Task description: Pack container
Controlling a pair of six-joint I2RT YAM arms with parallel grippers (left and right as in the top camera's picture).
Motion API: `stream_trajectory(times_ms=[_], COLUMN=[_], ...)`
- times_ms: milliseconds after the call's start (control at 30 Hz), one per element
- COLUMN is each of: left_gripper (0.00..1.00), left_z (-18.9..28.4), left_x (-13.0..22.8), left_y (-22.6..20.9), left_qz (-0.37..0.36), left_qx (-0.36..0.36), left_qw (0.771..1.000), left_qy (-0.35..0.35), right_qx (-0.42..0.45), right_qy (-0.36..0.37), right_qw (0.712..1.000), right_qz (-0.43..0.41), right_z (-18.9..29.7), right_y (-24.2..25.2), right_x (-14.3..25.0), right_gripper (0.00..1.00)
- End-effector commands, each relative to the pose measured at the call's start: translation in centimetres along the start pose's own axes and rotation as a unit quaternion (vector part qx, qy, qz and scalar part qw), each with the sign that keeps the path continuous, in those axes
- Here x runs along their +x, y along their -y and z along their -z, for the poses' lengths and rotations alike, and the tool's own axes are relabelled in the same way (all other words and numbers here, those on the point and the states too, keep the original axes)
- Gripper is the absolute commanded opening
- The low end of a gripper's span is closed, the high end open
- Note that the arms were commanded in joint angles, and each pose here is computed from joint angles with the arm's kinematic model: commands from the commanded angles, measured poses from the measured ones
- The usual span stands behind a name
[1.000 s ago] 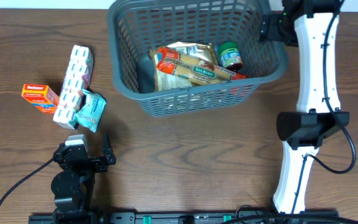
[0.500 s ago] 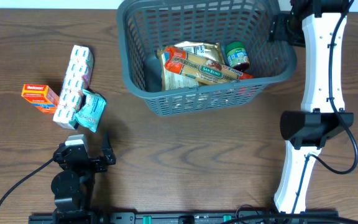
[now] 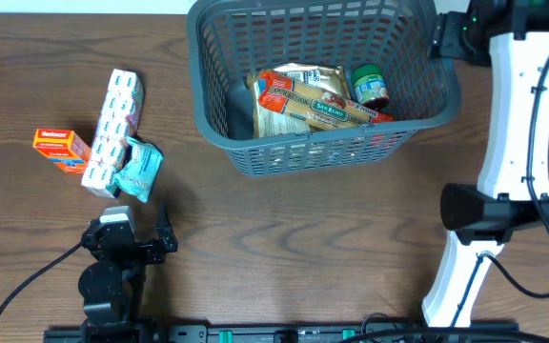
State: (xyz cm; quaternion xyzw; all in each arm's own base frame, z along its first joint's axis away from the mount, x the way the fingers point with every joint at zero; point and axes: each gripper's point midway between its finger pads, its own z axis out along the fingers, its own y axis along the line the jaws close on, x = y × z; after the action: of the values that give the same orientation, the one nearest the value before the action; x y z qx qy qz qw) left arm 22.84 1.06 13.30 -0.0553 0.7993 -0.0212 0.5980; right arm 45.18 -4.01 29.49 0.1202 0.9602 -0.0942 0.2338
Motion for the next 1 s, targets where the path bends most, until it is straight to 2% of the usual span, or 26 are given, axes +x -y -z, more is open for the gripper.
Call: stream_trajectory(times_ms=[0, 200, 333, 500, 633, 967], left_gripper=[0.98, 0.98, 0.98, 0.99, 0.99, 0.98], left_z=[-0.3, -0.3, -0.3, -0.3, -0.3, -0.3], left_x=[1.0, 1.0, 1.0, 1.0, 1.0, 1.0], left_y=[-0.3, -0.3, -0.3, -0.3, -0.3, -0.3], left_qz=[-0.005, -0.005, -0.005, -0.005, -0.005, -0.005], left_qx=[-0.006, -0.006, -0.006, -0.006, -0.006, -0.006], left_qw=[1.000, 1.000, 1.000, 1.000, 1.000, 1.000], left_qy=[-0.011, -0.011, -0.011, -0.011, -0.011, -0.011], right_qx=[-0.003, -0.036, -0.126, -0.169, -0.169, -0.190], right_qy=[0.044, 0.128, 0.150, 0.177, 0.171, 0.084], right_qw=[0.999, 0.991, 0.979, 0.965, 0.965, 0.969], right_qz=[0.011, 0.012, 0.062, 0.095, 0.102, 0.130], right_z=[2.7, 9.7, 14.0, 18.5, 19.7, 18.1], right_y=[0.9, 1.8, -0.1, -0.3, 0.4, 0.5], right_x=[-1.1, -1.5, 0.3, 2.9, 5.2, 12.8], right_gripper=[0.99, 0.99, 0.99, 0.99, 0.99, 0.99])
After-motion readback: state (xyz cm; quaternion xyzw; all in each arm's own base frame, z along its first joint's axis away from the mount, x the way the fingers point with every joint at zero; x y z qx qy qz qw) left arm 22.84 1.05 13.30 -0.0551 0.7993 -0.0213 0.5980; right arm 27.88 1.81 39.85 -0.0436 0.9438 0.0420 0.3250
